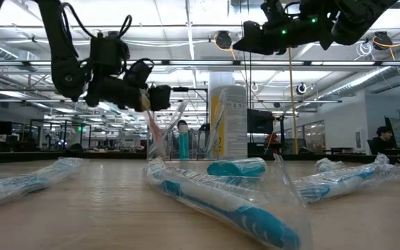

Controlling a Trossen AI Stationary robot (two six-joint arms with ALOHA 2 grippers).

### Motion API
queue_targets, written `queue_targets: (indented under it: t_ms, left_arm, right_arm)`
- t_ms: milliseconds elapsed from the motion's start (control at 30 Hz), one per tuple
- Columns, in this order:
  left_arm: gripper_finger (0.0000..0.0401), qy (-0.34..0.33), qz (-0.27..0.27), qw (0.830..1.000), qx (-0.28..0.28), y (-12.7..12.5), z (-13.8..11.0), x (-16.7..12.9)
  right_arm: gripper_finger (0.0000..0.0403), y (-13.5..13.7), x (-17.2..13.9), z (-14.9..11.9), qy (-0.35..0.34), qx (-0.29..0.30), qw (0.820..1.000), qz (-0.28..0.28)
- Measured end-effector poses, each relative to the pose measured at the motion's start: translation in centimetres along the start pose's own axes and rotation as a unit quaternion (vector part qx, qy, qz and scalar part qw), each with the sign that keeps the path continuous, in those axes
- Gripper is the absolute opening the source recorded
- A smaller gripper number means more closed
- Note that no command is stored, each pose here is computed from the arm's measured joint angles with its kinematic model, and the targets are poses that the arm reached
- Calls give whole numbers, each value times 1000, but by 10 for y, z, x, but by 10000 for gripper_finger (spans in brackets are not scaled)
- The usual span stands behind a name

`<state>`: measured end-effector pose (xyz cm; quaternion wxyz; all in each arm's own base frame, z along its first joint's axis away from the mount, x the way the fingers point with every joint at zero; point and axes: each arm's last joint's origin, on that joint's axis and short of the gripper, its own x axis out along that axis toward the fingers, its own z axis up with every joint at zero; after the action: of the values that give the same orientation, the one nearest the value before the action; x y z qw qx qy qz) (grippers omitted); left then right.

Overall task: Pick & Place toothbrushing station
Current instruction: Put the top blue mouthwash into the middle section of the transparent organizer

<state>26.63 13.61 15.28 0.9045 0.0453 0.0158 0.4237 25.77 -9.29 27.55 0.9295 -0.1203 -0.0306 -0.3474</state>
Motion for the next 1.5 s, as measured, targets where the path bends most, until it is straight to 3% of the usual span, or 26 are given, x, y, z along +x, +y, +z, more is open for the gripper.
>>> queue_targets:
  t_ms: [367,500,633,733,900,1000,1167,1333,1500]
  left_arm:
    - [137,-1,12,1000,22,10,56,-25]
    - [136,-2,-5,1000,11,12,75,-41]
    - [136,-12,-54,998,2,6,90,-57]
    - [136,-31,-91,995,-6,-1,99,-67]
    - [136,-45,-120,991,39,-10,103,-76]
    - [136,-82,-119,987,69,-12,109,-78]
    - [136,-125,-111,981,99,-15,137,-77]
    - [136,-65,-127,981,131,-18,157,-70]
    - [136,11,-147,973,178,-20,154,-69]
  right_arm:
    - [116,2,0,-6,31,33,999,12]
    - [116,5,-1,-10,42,22,997,60]
    - [116,10,-2,-13,44,0,990,133]
    - [116,15,-4,-13,35,1,976,213]
    - [116,22,-8,-7,-17,24,938,344]
    - [116,32,-13,-2,-29,41,923,382]
    - [116,66,-28,-4,-48,-22,895,443]
    - [116,98,-39,-8,-72,-29,872,484]
    - [117,117,-42,-25,-8,21,859,511]
